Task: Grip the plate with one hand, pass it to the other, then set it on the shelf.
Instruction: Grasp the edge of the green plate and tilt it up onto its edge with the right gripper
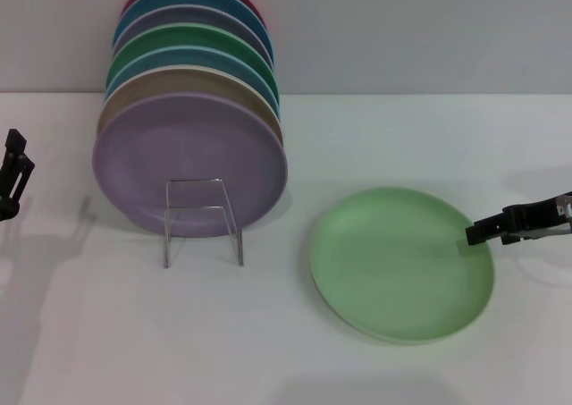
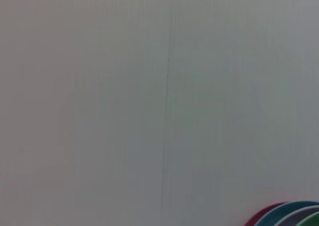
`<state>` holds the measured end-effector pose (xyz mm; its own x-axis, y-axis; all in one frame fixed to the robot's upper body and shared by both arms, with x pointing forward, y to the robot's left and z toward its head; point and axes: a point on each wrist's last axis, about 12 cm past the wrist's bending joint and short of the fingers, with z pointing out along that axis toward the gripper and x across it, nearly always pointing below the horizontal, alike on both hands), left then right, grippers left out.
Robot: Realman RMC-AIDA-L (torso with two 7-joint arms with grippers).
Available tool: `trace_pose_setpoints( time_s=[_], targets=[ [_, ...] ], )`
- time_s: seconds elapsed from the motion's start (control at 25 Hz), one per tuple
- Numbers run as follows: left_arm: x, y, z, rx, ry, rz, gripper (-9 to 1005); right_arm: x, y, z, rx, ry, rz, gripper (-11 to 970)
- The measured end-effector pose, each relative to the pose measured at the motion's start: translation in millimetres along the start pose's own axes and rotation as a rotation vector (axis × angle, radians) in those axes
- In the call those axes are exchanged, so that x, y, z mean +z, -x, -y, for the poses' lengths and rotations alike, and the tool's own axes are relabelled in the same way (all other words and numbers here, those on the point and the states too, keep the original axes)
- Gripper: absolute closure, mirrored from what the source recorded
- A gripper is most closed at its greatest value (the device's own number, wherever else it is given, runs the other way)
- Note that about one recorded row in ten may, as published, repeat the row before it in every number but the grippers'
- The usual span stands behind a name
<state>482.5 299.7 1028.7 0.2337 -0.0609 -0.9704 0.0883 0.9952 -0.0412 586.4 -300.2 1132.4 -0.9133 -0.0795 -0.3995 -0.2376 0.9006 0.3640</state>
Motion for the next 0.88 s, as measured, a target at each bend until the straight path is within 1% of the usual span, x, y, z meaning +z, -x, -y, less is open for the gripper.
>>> trace_pose_setpoints(
  time_s=[0.32, 0.88],
  targets=[
    [1, 0, 0.2, 0.0, -0.001, 0.001, 161, 10, -3, 2.9, 0.021, -0.004, -0.018, 393],
    [1, 1, -0.9, 0.003, -0.002, 0.005, 162, 25, -1, -1.1, 0.02, 0.0, -0.043, 413]
  ],
)
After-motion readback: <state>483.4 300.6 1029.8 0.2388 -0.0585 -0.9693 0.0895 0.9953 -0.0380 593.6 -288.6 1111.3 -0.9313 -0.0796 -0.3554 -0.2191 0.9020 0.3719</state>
